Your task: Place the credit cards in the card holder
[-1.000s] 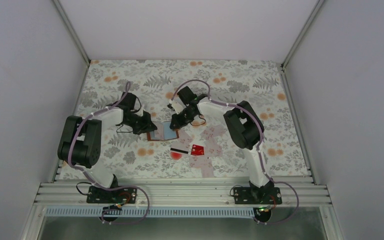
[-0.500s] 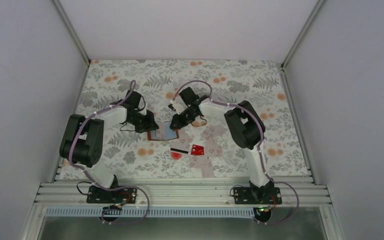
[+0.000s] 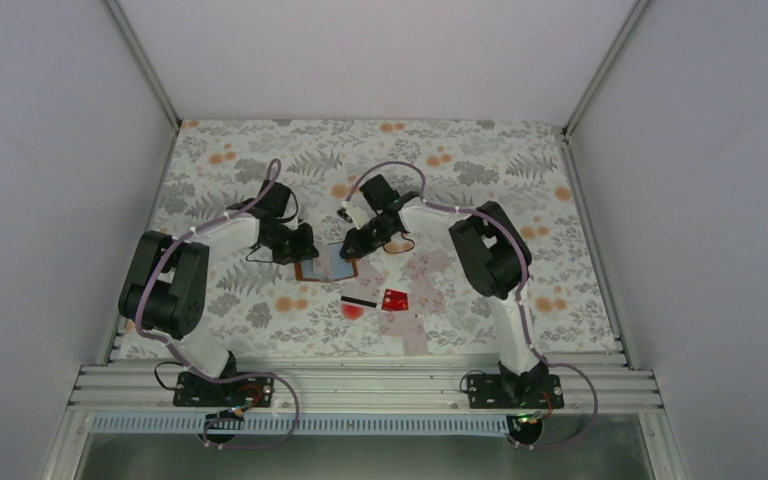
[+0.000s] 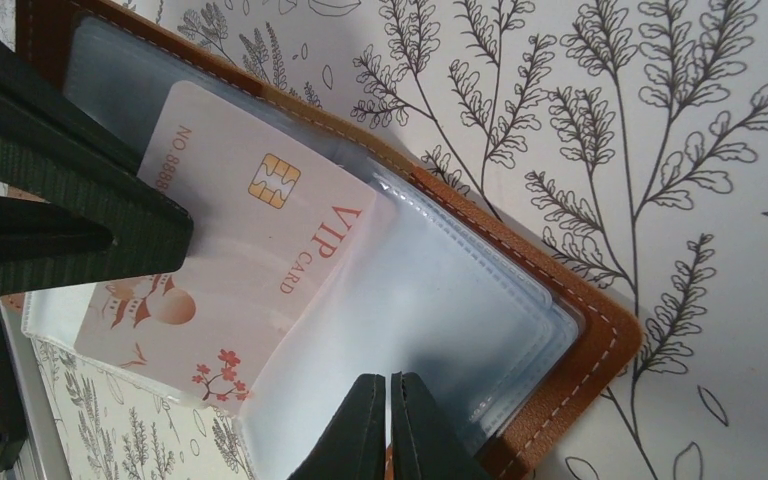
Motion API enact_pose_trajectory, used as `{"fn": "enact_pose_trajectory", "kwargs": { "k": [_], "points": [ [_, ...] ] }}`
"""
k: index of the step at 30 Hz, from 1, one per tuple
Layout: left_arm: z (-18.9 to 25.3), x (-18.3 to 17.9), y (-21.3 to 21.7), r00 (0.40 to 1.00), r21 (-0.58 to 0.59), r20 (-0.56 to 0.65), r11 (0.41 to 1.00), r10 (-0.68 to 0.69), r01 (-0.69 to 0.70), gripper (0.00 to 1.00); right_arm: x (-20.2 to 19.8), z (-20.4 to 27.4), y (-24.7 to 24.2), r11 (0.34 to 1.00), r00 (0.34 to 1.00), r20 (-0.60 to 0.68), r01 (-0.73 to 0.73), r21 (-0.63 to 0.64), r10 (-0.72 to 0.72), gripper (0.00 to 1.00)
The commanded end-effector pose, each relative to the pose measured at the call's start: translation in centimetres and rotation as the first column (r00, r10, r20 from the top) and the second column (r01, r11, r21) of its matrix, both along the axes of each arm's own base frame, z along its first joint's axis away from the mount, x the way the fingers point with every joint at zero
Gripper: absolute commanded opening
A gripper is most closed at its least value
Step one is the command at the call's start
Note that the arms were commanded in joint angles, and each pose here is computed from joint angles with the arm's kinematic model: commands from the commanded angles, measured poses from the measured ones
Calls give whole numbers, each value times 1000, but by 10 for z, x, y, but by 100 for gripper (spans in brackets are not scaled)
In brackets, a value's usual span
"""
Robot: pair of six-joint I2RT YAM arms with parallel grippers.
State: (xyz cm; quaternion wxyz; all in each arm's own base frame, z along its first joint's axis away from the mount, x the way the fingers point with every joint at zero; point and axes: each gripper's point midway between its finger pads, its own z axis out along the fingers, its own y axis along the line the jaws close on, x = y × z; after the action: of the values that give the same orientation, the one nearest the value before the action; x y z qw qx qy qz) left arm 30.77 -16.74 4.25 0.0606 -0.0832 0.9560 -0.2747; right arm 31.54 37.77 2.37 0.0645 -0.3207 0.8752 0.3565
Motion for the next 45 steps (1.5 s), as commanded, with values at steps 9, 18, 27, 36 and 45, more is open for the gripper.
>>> {"fn": "enact_pose_trajectory", "kwargs": {
  "k": [9,18,27,36,45],
  "points": [
    [-2,8,15,998,216,65,976,-26,12,2,-12,-12,-16,998,999,-32,5,-62,-7,4],
    [-15,-12,4,999,163,-20,986,26,-22,2,-14,-12,-17,998,999,-39,15,-60,-17,4],
    [-27,-33,8,988,148,-116,985,106,-88,2,-17,-15,-20,997,998,-53,24,-67,-28,4],
    [-33,-44,11,975,160,-175,981,139,-111,2,-20,-20,-23,997,998,-58,25,-77,-30,4],
    [-45,-44,2,971,121,-207,988,122,-98,2,-19,-18,-20,998,998,-60,24,-63,-27,4]
  ]
}}
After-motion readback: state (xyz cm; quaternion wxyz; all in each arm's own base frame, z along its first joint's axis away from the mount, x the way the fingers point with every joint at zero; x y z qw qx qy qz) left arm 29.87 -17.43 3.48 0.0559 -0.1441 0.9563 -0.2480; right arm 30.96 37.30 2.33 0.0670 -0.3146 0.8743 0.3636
